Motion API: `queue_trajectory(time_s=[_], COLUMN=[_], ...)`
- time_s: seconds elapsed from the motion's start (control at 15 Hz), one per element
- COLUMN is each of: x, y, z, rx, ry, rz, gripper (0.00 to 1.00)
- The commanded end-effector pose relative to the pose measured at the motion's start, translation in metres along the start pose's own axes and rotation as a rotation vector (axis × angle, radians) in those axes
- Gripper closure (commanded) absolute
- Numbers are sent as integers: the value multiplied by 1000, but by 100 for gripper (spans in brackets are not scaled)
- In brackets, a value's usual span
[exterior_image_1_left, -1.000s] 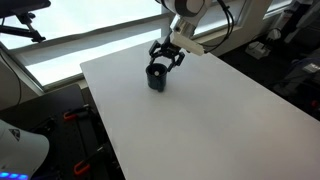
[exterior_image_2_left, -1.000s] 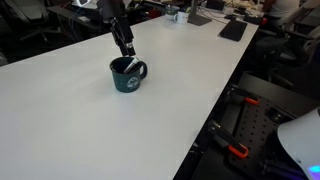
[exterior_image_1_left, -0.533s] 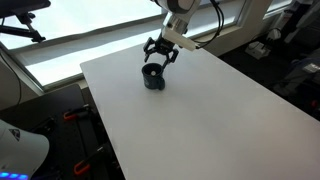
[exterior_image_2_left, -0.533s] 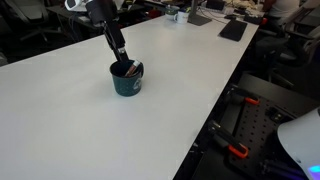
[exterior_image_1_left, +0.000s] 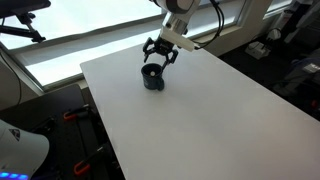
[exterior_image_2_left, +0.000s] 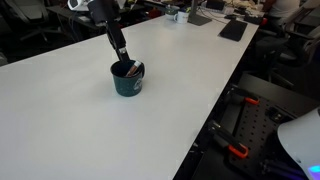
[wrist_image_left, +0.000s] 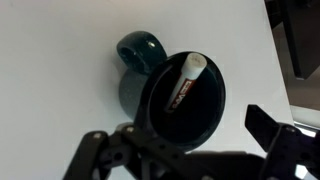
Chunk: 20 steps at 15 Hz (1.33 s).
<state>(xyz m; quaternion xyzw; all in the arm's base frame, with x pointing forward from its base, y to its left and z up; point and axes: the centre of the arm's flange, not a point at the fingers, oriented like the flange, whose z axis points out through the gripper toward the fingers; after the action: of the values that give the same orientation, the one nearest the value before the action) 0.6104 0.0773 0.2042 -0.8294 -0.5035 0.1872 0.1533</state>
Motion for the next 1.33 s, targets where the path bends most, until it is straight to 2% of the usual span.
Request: queue_trajectory(time_s=[0.0, 0.2, 0.27, 0.67, 0.73, 0.8, 1.07, 1.27], x=[-20, -33, -35, -30, -29, -21, -22, -20], y=[-24, -36, -40, -68, -71, -53, -51, -47], z=[-13, -34, -38, -25, -19, -26, -21, -26], rx=[-59, -130, -132, 10, 16, -6, 2, -6], ry=[42, 91, 106, 221, 221, 203, 202, 193], rz=[29, 31, 23, -143, -156, -118, -121, -176], gripper=[0, 0, 0, 0, 0, 0, 0, 0])
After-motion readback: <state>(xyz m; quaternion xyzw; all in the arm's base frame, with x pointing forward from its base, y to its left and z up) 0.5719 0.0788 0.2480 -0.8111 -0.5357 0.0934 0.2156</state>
